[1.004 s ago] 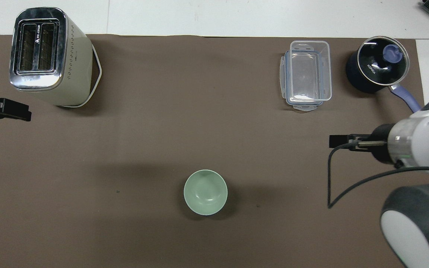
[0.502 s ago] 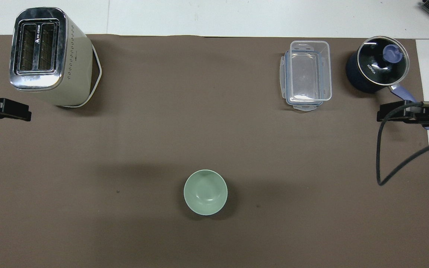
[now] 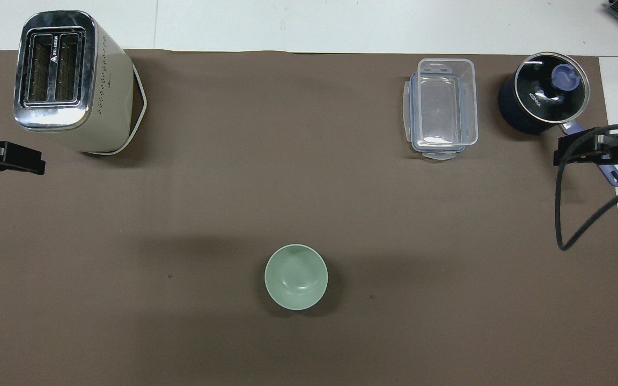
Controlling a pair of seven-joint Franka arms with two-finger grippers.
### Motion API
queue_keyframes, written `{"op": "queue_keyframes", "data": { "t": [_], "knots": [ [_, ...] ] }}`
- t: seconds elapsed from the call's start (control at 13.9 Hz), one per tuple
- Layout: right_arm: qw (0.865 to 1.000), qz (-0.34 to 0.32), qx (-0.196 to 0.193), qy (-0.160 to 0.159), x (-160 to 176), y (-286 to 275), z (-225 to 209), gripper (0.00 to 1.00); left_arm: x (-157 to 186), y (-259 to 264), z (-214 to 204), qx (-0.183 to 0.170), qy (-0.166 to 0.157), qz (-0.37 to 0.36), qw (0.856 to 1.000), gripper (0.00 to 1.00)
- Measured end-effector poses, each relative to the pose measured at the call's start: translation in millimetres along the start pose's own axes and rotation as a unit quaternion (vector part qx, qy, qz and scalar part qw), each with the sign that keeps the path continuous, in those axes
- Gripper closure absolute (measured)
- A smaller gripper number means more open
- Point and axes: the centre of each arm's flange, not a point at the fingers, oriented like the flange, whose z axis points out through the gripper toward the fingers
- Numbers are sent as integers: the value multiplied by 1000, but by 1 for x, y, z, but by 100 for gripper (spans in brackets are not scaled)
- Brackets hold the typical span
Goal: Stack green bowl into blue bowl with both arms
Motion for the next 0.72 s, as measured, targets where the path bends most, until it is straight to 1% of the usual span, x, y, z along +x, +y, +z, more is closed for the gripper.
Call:
{"op": "queue_keyframes", "data": {
  "t": [0.43, 0.72],
  "knots": [
    [1000, 6, -2, -13, -2, 7, 7, 0, 0, 0, 0, 0, 0, 0, 1000, 0],
    [1000, 4, -2, -13, -5, 5, 7, 0, 0, 0, 0, 0, 0, 0, 1000, 0]
  ]
}}
